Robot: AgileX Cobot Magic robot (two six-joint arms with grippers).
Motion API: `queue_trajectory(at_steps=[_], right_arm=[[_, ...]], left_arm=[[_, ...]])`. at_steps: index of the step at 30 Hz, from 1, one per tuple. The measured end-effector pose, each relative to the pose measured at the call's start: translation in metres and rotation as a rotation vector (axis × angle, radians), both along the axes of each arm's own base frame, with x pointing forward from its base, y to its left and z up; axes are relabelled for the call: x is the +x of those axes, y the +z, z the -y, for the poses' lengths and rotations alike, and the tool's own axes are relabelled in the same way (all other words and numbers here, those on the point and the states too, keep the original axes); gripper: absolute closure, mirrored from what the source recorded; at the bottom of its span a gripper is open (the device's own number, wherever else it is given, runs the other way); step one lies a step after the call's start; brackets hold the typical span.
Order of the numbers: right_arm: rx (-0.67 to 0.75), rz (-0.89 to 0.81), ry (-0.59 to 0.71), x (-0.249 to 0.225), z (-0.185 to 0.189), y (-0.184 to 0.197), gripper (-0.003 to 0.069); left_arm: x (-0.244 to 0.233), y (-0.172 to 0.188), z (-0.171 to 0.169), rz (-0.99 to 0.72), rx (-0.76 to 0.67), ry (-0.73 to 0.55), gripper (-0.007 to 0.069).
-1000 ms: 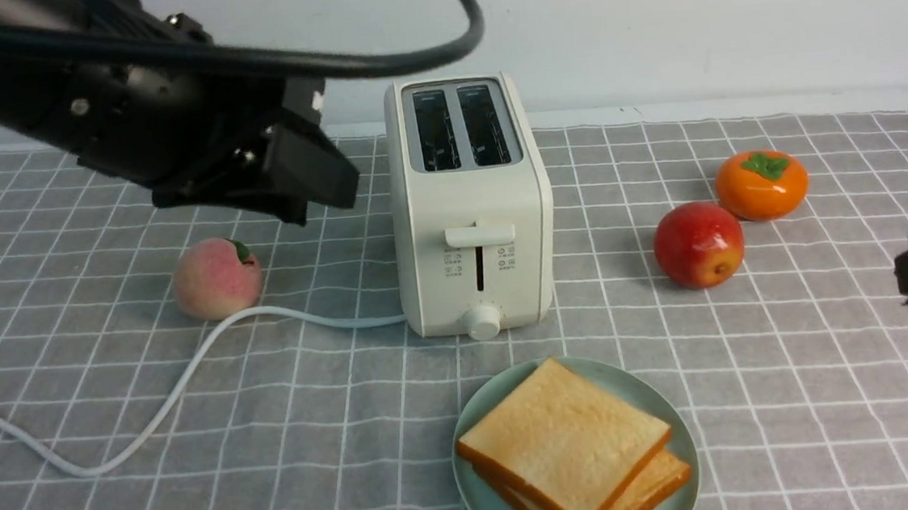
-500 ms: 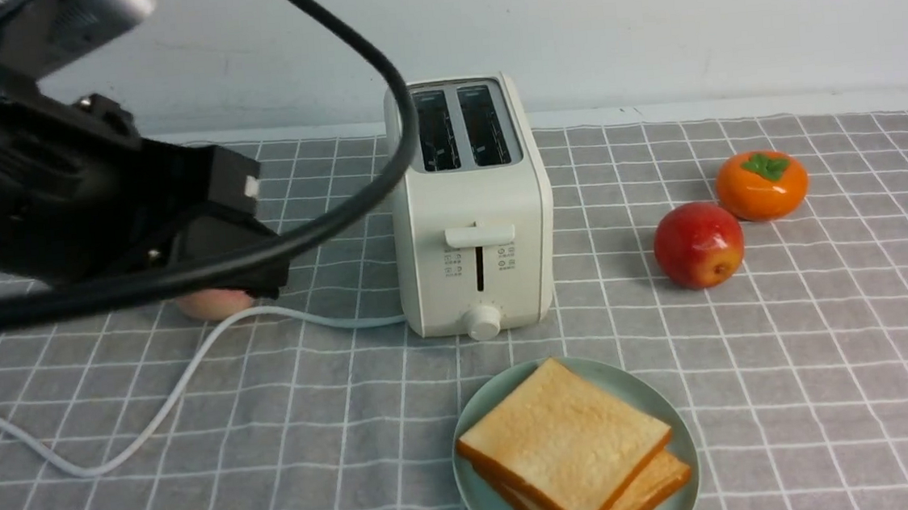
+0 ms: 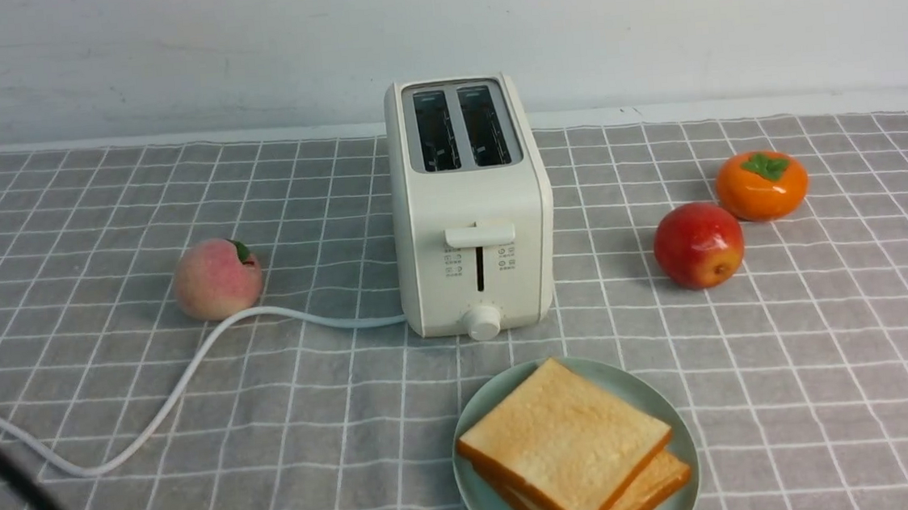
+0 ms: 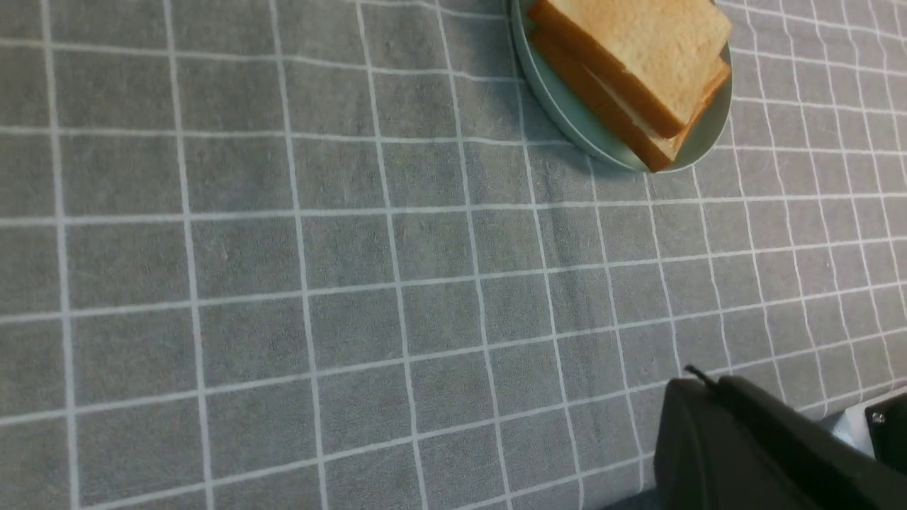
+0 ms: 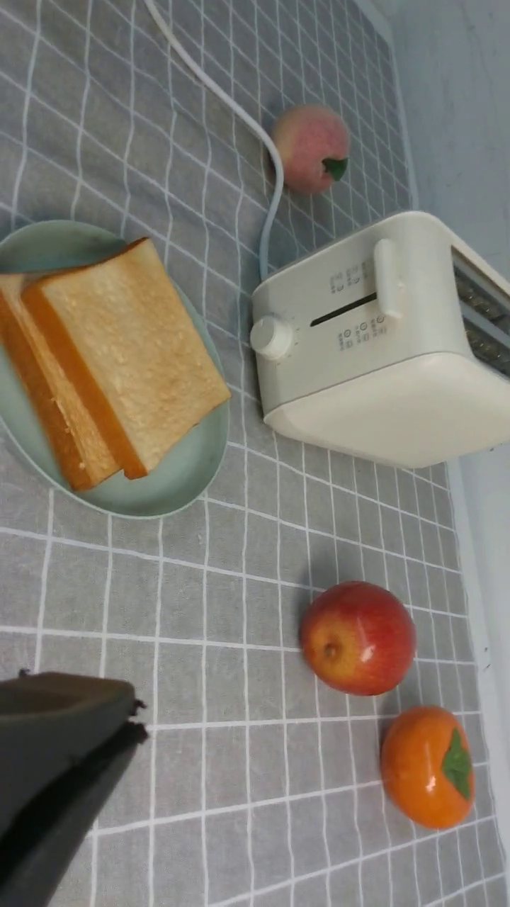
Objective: Take toasted bread from bread machine on grey coffee table place on plate.
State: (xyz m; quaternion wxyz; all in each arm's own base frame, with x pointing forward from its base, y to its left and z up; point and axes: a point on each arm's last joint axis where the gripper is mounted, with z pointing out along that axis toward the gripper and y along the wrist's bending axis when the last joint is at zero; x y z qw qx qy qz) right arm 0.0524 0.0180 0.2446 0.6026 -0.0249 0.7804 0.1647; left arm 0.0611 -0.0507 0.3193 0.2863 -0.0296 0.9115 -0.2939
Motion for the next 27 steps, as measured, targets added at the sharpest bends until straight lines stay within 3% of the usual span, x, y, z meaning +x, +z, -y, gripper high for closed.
queue_trajectory(at_steps=[7,13,27], right_arm=[[-0.158,0.118,-0.023,0.006,0.004,-0.025,0.0659],[-0.186,0.171,-0.026,0.006,0.005,-0.022,0.0655],[-0.198,0.174,-0.026,0.006,0.005,-0.022,0.0645]], left_arm=[[-0.013,-0.031,-0.012,0.182,0.018,0.057,0.0639],[-0.001,-0.042,-0.016,0.308,0.073,0.103,0.0639],[0.000,-0.042,-0.016,0.322,0.075,0.107,0.0639]])
